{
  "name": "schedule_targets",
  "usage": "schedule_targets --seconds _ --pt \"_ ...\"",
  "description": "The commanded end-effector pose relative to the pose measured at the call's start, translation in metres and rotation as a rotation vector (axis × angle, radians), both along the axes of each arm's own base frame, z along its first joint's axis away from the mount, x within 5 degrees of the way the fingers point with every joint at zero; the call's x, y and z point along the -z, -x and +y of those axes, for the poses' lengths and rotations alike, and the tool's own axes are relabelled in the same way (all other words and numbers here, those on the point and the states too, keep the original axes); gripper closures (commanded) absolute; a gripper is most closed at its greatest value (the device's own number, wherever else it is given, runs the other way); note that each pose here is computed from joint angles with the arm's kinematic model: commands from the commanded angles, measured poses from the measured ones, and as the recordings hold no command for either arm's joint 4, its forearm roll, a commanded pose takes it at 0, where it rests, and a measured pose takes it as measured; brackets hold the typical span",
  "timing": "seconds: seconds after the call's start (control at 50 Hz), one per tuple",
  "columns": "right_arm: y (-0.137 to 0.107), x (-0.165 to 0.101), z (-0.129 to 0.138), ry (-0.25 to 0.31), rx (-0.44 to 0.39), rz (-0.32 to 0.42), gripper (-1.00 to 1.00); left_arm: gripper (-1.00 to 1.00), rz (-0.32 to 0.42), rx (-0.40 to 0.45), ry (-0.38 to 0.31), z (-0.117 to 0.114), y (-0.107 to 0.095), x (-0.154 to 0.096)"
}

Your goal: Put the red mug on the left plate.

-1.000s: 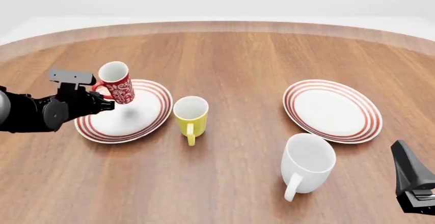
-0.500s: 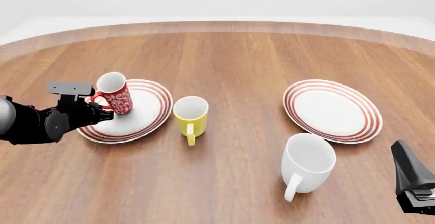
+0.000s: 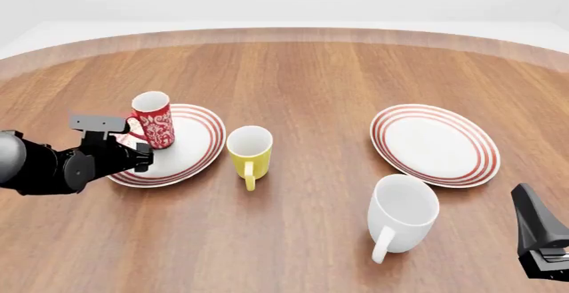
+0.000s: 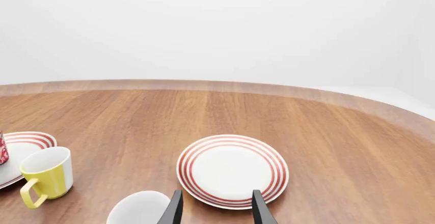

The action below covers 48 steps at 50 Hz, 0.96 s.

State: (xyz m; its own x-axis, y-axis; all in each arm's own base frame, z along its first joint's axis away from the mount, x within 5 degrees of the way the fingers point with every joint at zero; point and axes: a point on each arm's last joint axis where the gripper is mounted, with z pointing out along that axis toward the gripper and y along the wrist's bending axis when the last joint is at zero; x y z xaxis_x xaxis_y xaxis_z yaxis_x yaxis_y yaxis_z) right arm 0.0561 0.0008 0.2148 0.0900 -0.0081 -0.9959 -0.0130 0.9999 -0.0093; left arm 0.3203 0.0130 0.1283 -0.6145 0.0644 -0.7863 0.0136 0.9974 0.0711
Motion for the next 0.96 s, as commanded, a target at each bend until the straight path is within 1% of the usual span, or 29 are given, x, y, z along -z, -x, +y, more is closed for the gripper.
schedule_targets --seconds 0.02,0.04,0.08,0.1,0.12,0.16,0.2,0.22,0.24,0.28,0.34,0.36,0.4,0.42,0.54,0.56,0.58,0.64,0.66,0.72,0.74,0.76,0.78,0.8,0.84,0.86,0.88,0.94,0.96 --pt "0.000 0.000 0.000 0.000 0.000 0.000 -1.00 -1.00 0.022 0.007 0.004 -0.003 0.010 0.003" --pt "0.000 0.000 0.000 0.000 0.000 0.000 -1.00 -1.00 0.020 0.013 0.007 -0.006 0.015 0.000" --pt "0.000 0.000 0.000 0.000 0.000 0.000 -1.00 -1.00 0.019 0.015 0.006 -0.006 0.017 -0.002" --pt "0.000 0.000 0.000 0.000 0.000 0.000 -1.00 -1.00 0.014 0.029 0.012 -0.012 0.024 -0.008" --pt "0.000 0.000 0.000 0.000 0.000 0.000 -1.00 -1.00 0.014 0.029 0.012 -0.012 0.024 -0.008" --pt "0.000 0.000 0.000 0.000 0.000 0.000 -1.00 -1.00 -0.005 0.048 0.017 -0.019 0.037 -0.022" --pt "0.000 0.000 0.000 0.000 0.000 0.000 -1.00 -1.00 -0.005 0.048 0.017 -0.019 0.037 -0.022" --pt "0.000 0.000 0.000 0.000 0.000 0.000 -1.00 -1.00 -0.038 0.076 0.016 -0.025 0.057 -0.040" --pt "0.000 0.000 0.000 0.000 0.000 0.000 -1.00 -1.00 -0.048 0.080 0.025 -0.028 0.062 -0.046" --pt "0.000 0.000 0.000 0.000 0.000 0.000 -1.00 -1.00 -0.064 0.089 0.022 -0.029 0.069 -0.053" --pt "0.000 0.000 0.000 0.000 0.000 0.000 -1.00 -1.00 -0.064 0.089 0.022 -0.029 0.069 -0.054" --pt "0.000 0.000 0.000 0.000 0.000 0.000 -1.00 -1.00 -0.119 0.098 0.028 -0.030 0.087 -0.076" --pt "0.000 0.000 0.000 0.000 0.000 0.000 -1.00 -1.00 -0.131 0.103 0.033 -0.031 0.094 -0.080" --pt "0.000 0.000 0.000 0.000 0.000 0.000 -1.00 -1.00 -0.131 0.103 0.033 -0.031 0.094 -0.080" --pt "0.000 0.000 0.000 0.000 0.000 0.000 -1.00 -1.00 -0.182 0.099 0.054 -0.031 0.123 -0.095" --pt "0.000 0.000 0.000 0.000 0.000 0.000 -1.00 -1.00 -0.204 0.100 0.065 -0.031 0.135 -0.103" --pt "0.000 0.000 0.000 0.000 0.000 0.000 -1.00 -1.00 -0.211 0.099 0.058 -0.030 0.138 -0.106" --pt "0.000 0.000 0.000 0.000 0.000 0.000 -1.00 -1.00 -0.258 0.075 0.085 -0.027 0.155 -0.119" --pt "0.000 0.000 0.000 0.000 0.000 0.000 -1.00 -1.00 -0.269 0.071 0.087 -0.026 0.160 -0.121" --pt "0.000 0.000 0.000 0.000 0.000 0.000 -1.00 -1.00 -0.302 0.059 0.056 -0.020 0.174 -0.128" --pt "0.000 0.000 0.000 0.000 0.000 0.000 -1.00 -1.00 -0.329 0.043 0.070 -0.019 0.182 -0.136" --pt "0.000 0.000 0.000 0.000 0.000 0.000 -1.00 -1.00 -0.345 0.028 0.074 -0.017 0.186 -0.141" --pt "0.000 0.000 0.000 0.000 0.000 0.000 -1.00 -1.00 -0.350 0.025 0.070 -0.016 0.190 -0.143" --pt "0.000 0.000 0.000 0.000 0.000 0.000 -1.00 -1.00 -0.362 0.025 0.073 -0.016 0.198 -0.147" --pt "0.000 0.000 0.000 0.000 0.000 0.000 -1.00 -1.00 -0.380 0.016 0.088 -0.016 0.209 -0.152" --pt "0.000 0.000 0.000 0.000 0.000 0.000 -1.00 -1.00 -0.391 0.011 0.092 -0.015 0.216 -0.155" --pt "0.000 0.000 0.000 0.000 0.000 0.000 -1.00 -1.00 -0.420 0.006 0.088 -0.014 0.229 -0.162" --pt "0.000 0.000 0.000 0.000 0.000 0.000 -1.00 -1.00 -0.444 -0.006 0.092 -0.013 0.244 -0.171" --pt "0.000 0.000 0.000 0.000 0.000 0.000 -1.00 -1.00 -0.444 -0.006 0.092 -0.013 0.244 -0.171"
